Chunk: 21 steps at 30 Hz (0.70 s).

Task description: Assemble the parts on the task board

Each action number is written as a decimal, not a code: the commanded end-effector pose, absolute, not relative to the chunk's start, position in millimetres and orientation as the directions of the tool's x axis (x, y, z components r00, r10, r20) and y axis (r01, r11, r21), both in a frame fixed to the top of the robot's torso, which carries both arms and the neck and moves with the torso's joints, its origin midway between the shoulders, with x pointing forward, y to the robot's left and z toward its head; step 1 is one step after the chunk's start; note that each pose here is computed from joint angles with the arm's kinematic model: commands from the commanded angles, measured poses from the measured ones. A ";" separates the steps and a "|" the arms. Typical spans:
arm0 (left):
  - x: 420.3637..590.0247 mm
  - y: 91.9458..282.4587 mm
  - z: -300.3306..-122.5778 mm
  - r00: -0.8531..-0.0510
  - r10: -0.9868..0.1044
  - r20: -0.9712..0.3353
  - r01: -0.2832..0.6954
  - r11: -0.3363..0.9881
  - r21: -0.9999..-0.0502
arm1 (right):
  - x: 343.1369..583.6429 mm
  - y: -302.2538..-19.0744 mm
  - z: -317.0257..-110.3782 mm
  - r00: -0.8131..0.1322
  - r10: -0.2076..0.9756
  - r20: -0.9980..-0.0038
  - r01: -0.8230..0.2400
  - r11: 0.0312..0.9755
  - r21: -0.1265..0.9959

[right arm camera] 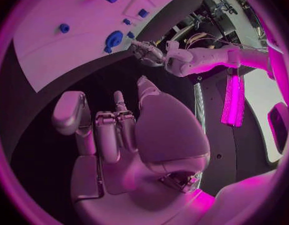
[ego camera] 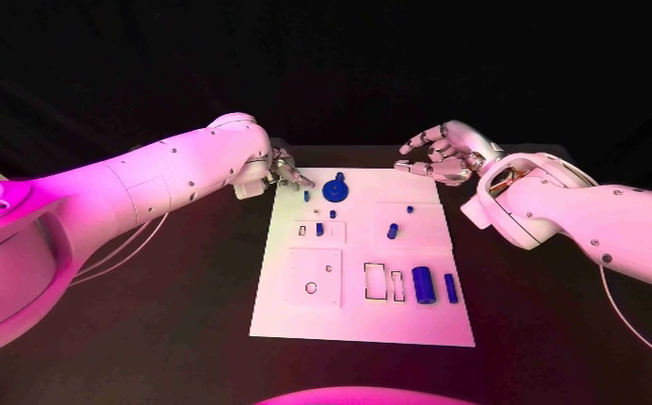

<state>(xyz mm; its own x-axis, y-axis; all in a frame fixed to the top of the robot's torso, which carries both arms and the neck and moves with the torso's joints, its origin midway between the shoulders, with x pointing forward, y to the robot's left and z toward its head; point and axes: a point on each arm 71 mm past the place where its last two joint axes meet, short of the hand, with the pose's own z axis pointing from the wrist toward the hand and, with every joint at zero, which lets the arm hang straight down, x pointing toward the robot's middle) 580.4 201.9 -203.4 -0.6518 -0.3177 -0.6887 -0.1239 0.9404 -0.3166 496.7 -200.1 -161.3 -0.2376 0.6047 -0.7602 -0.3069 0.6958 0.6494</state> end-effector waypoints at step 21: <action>577.6 191.7 -211.8 -0.708 -0.317 -0.631 -0.110 0.932 -0.345 | 497.1 -197.2 -159.9 -0.231 0.609 -0.759 -0.328 0.686 0.650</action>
<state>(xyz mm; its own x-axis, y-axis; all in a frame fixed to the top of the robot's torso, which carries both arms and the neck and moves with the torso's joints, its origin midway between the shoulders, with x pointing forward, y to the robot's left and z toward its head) 578.7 195.4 -211.0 -0.6890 -0.3196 -0.6504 -0.1225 0.9359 -0.3302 497.4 -198.4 -160.6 -0.2310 0.6103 -0.7578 -0.3130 0.6908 0.6518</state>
